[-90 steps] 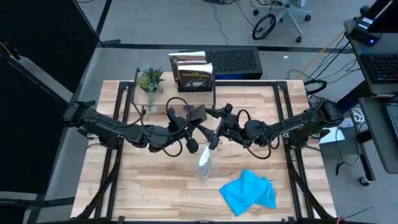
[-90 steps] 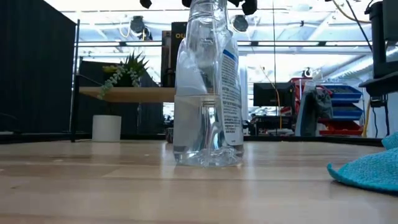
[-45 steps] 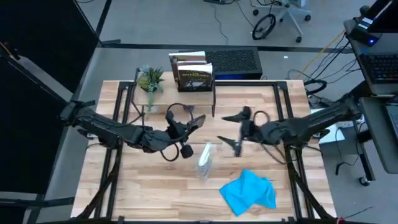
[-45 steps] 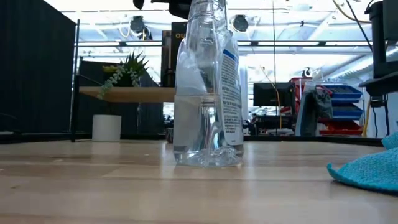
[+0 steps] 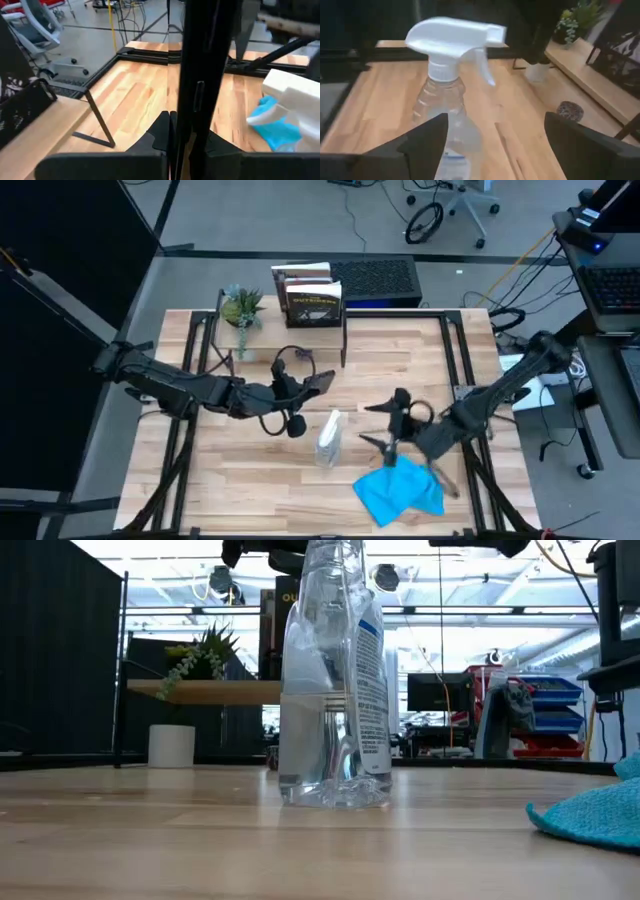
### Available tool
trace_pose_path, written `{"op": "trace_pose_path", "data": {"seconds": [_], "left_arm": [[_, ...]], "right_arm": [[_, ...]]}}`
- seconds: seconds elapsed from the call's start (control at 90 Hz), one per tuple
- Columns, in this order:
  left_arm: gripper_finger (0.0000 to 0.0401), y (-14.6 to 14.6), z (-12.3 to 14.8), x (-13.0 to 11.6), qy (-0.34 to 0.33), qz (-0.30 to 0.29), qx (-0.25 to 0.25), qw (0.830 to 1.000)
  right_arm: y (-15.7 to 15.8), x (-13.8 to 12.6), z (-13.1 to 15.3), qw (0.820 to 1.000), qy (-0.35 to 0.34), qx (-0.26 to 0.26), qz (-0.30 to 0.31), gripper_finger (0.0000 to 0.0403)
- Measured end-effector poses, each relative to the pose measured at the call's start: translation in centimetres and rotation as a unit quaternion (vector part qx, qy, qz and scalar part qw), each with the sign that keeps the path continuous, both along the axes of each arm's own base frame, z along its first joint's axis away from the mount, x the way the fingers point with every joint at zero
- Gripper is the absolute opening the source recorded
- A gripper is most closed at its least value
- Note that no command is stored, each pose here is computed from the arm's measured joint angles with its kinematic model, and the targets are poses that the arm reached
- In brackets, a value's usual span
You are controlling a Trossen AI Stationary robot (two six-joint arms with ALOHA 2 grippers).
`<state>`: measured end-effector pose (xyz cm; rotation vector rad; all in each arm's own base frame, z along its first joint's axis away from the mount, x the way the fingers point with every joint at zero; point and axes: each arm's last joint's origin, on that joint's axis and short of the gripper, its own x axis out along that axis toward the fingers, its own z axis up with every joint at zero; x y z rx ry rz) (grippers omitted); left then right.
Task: Apply microfiber cloth
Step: Spray the back of the black cellphone using the transparent spray bottle
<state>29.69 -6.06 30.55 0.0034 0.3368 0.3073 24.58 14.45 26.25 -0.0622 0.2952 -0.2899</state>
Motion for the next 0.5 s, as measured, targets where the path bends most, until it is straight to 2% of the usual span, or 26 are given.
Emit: {"op": "trace_pose_path", "data": {"seconds": [0.111,0.211,0.5], "left_arm": [[0.0005,0.0,0.0,0.0,0.003,-0.008,0.005,1.0],[0.0005,0.0,0.0,0.0,0.004,-0.009,0.008,1.0],[0.0011,0.0,0.0,0.0,0.005,-0.011,0.008,1.0]], "right_arm": [[0.4,1.8,-1.2,0.999,-0.004,-0.033,0.016,0.0309],[0.4,2.4,-1.5,0.999,-0.005,-0.041,0.016,0.0309],[0.5,2.5,0.5,0.999,-0.041,0.004,0.009,0.0309]]}}
